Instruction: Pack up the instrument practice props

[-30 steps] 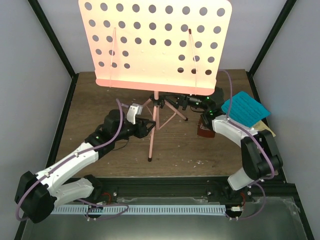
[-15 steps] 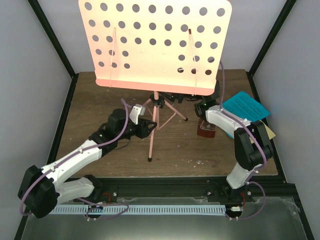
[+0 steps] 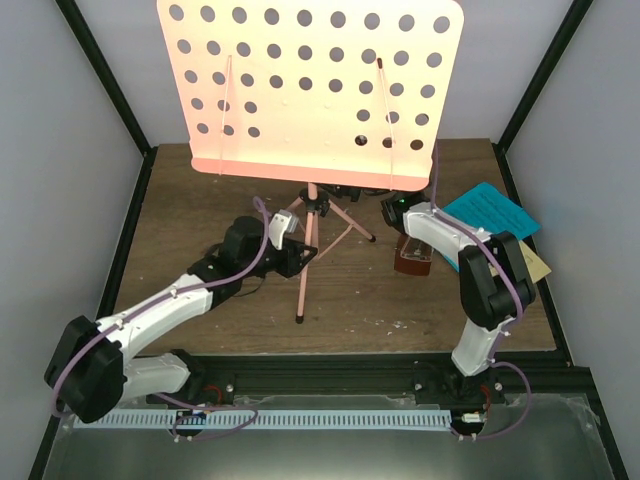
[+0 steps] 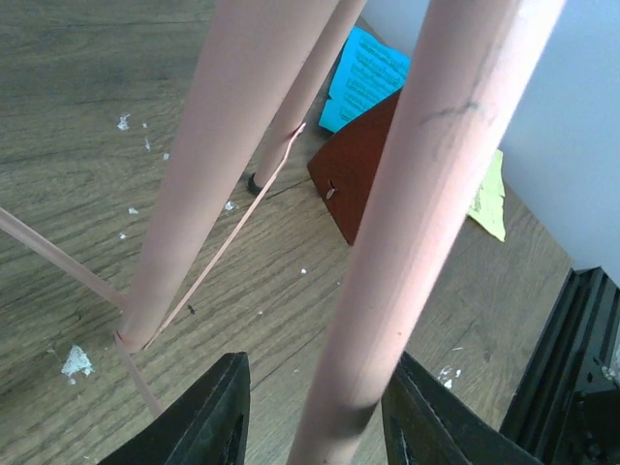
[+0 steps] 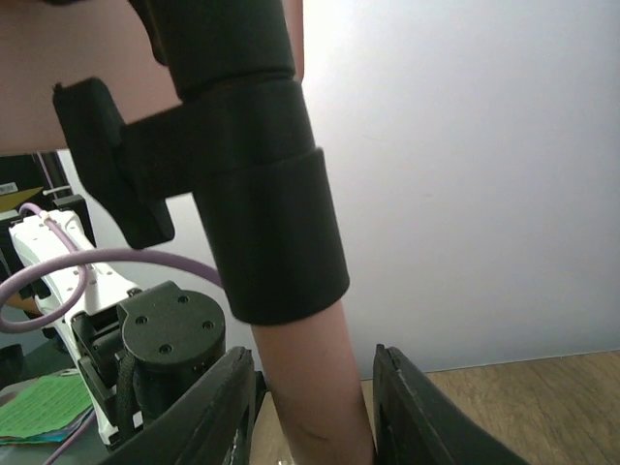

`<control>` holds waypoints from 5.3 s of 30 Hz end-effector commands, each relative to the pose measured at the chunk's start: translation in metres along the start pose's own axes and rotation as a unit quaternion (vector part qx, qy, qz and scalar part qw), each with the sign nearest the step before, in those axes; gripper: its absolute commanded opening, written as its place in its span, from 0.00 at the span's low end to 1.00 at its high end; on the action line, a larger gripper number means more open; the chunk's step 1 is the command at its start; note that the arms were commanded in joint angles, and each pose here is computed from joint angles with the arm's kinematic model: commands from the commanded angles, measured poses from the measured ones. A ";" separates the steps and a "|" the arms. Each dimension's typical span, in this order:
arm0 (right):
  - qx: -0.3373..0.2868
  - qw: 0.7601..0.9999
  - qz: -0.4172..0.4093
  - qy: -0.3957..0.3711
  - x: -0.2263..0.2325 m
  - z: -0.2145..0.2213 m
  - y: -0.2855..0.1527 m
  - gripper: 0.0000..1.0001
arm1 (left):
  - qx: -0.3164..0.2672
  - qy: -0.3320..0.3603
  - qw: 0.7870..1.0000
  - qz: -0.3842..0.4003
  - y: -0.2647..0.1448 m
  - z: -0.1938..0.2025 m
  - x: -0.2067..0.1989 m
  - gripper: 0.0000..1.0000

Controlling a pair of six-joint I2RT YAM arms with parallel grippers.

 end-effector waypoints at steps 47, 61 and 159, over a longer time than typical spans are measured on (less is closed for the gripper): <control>0.001 0.994 -0.043 -0.102 0.107 -0.008 0.026 0.01 | -0.108 0.167 0.980 0.015 -0.042 -0.001 -0.037 0.09; -0.008 0.994 0.001 -0.113 0.116 -0.002 0.014 0.01 | -0.121 0.109 0.986 0.031 -0.062 0.021 -0.031 0.74; -0.015 0.905 0.387 0.175 0.018 0.139 -0.082 0.26 | -0.065 -0.028 0.997 -0.029 -0.003 0.025 -0.012 0.00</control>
Point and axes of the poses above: each gripper's point midway between its finger pads, its own y axis out along the fingers, its own x axis along the line the jaws close on, z = x × y, the point moved 7 cm from there along -y, back along the fingers, and after that the axes turned 5 degrees about -y, right-handed, at the moved point
